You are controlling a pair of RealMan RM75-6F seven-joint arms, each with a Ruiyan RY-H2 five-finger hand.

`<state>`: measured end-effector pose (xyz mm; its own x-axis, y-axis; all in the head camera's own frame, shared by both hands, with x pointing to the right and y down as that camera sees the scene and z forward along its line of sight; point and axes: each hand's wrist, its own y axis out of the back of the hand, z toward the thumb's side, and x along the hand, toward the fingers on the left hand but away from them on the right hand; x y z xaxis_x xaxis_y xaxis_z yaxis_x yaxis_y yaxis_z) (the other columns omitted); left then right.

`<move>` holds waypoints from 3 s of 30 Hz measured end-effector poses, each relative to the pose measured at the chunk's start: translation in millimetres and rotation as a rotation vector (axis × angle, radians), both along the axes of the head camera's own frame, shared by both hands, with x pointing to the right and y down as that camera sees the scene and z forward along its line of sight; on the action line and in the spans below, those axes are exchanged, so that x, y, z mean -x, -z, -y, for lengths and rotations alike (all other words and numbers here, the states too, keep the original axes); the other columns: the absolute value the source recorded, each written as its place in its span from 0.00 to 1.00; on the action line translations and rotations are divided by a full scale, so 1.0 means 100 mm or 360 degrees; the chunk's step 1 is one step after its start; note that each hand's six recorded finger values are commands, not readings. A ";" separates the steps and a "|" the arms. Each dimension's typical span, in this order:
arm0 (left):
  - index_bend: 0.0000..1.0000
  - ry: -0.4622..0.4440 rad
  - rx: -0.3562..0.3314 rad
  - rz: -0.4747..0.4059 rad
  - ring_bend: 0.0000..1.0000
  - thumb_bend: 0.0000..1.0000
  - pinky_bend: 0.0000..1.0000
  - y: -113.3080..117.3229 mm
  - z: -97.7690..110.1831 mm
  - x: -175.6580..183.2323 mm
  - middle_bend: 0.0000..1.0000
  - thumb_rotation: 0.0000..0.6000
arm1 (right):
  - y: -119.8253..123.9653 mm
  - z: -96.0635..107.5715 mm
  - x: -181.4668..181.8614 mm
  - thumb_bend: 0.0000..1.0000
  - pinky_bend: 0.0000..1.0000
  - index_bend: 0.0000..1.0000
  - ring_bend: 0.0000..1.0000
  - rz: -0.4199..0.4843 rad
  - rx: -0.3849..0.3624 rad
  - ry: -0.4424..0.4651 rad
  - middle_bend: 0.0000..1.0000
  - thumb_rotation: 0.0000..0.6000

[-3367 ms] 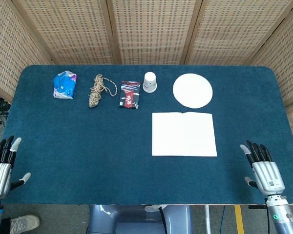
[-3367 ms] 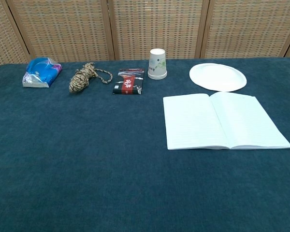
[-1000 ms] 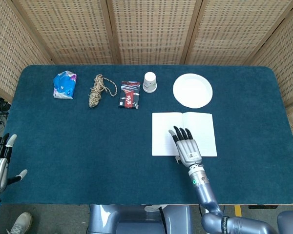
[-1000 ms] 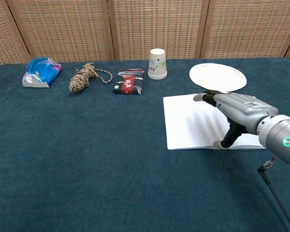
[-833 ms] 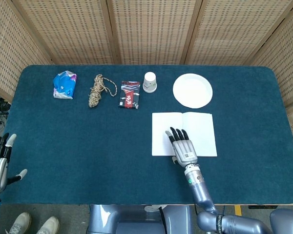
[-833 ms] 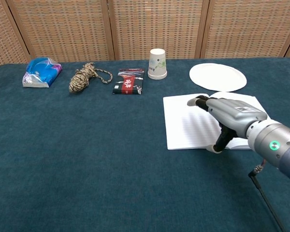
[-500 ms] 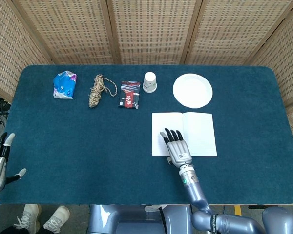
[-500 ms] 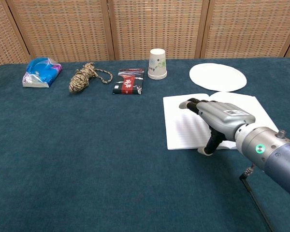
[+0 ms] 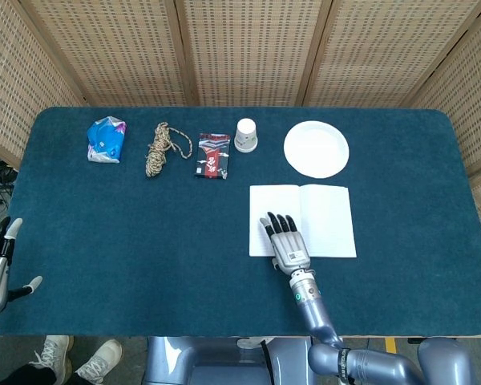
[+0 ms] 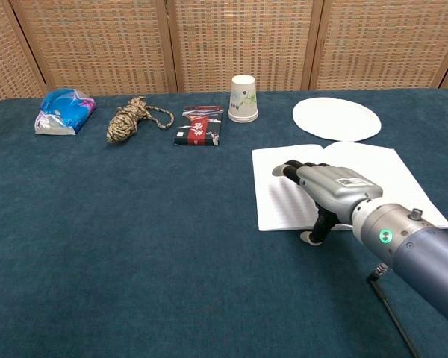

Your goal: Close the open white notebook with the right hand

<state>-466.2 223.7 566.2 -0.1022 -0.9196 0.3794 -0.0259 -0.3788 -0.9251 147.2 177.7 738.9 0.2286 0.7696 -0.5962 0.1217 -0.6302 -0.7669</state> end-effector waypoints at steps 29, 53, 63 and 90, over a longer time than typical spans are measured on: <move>0.00 -0.0004 -0.0002 -0.0011 0.00 0.06 0.00 -0.02 0.01 -0.02 0.00 1.00 | -0.06 0.03 -0.06 0.66 0.00 0.00 0.00 -0.0021 -0.0016 -0.0029 0.00 1.00; 0.00 -0.0011 0.0000 -0.0019 0.00 0.06 0.00 -0.02 0.01 -0.03 0.00 1.00 | -0.01 0.06 -0.09 0.85 0.00 0.01 0.00 -0.0052 -0.0043 -0.0044 0.00 1.00; 0.00 -0.0013 -0.0003 -0.0023 0.00 0.06 0.00 -0.01 0.01 -0.04 0.00 1.00 | 0.00 0.06 -0.13 0.99 0.00 0.02 0.00 -0.0074 -0.0062 -0.0057 0.00 1.00; 0.00 -0.0038 -0.0021 -0.0034 0.00 0.06 0.00 0.02 -0.01 -0.10 0.00 1.00 | 0.23 0.20 -0.38 0.78 0.00 0.02 0.00 0.0350 0.0086 -0.0627 0.00 1.00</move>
